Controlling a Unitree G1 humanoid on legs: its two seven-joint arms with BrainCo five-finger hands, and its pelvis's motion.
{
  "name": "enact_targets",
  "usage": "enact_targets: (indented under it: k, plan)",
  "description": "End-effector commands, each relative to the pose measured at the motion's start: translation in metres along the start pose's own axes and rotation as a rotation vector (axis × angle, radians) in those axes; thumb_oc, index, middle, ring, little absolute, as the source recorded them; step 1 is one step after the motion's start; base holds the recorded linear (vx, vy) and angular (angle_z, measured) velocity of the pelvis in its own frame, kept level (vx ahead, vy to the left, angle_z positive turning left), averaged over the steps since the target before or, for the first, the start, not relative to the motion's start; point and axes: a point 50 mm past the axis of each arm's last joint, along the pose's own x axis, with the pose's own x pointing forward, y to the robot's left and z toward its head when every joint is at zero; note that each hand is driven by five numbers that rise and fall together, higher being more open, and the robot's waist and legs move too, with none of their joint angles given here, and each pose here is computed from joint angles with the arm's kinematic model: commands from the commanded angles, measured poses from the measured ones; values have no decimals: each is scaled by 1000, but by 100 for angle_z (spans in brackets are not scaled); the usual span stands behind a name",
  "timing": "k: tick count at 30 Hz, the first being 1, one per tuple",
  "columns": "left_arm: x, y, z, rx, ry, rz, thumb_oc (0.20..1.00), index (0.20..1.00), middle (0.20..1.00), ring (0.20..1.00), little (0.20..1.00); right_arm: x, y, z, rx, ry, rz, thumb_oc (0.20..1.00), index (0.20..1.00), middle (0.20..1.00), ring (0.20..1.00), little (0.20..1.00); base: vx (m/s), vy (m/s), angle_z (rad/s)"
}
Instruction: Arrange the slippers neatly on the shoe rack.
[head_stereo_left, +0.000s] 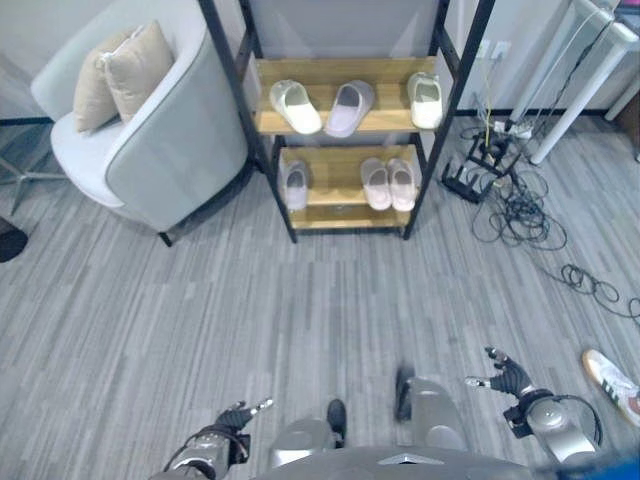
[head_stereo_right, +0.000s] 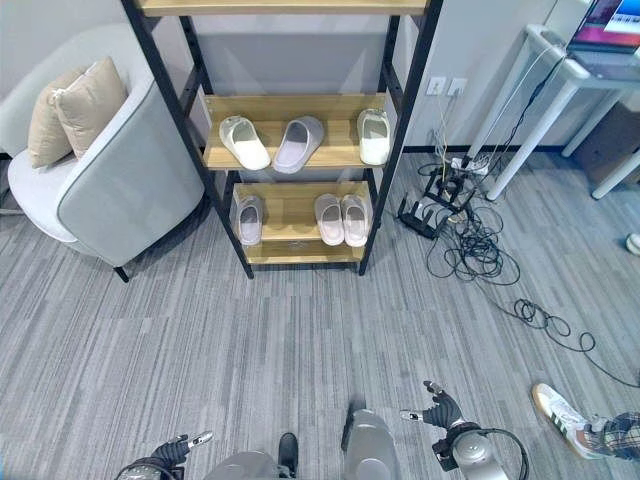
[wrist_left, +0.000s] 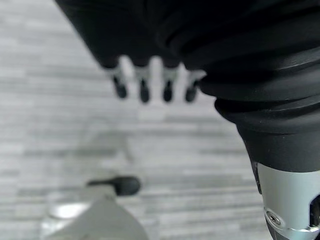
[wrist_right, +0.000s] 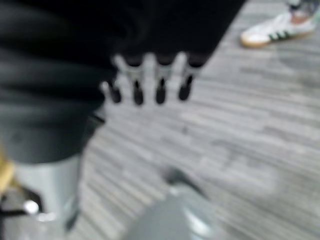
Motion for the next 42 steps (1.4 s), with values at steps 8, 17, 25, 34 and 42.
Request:
enact_targets:
  k: [8, 17, 25, 34, 42]
  plan:
    - [-5, 11, -27, -73, 49, 54, 1000, 1000, 1000, 1000, 1000, -2, -44, 33, -13, -160, -138, 1000, 1000, 1000, 1000, 1000, 238, -162, 69]
    - [-9, 13, -49, -77, 132, 74, 1000, 1000, 1000, 1000, 1000, -3, -36, 37, -42, -183, -110, 1000, 1000, 1000, 1000, 1000, 231, 112, -3]
    - [-7, 19, -33, 6, 80, 87, 1000, 1000, 1000, 1000, 1000, -1, -17, 39, -11, -191, -59, 1000, 1000, 1000, 1000, 1000, 83, 148, -24]
    - [-6, 14, -23, 128, 17, 69, 1000, 1000, 1000, 1000, 1000, -2, -21, 57, 7, -268, -96, 1000, 1000, 1000, 1000, 1000, 1, 51, -46]
    - [-7, -10, -34, 238, 20, -2, 1000, 1000, 1000, 1000, 1000, -30, -46, 117, 32, -601, -185, 1000, 1000, 1000, 1000, 1000, 18, -3, -2]
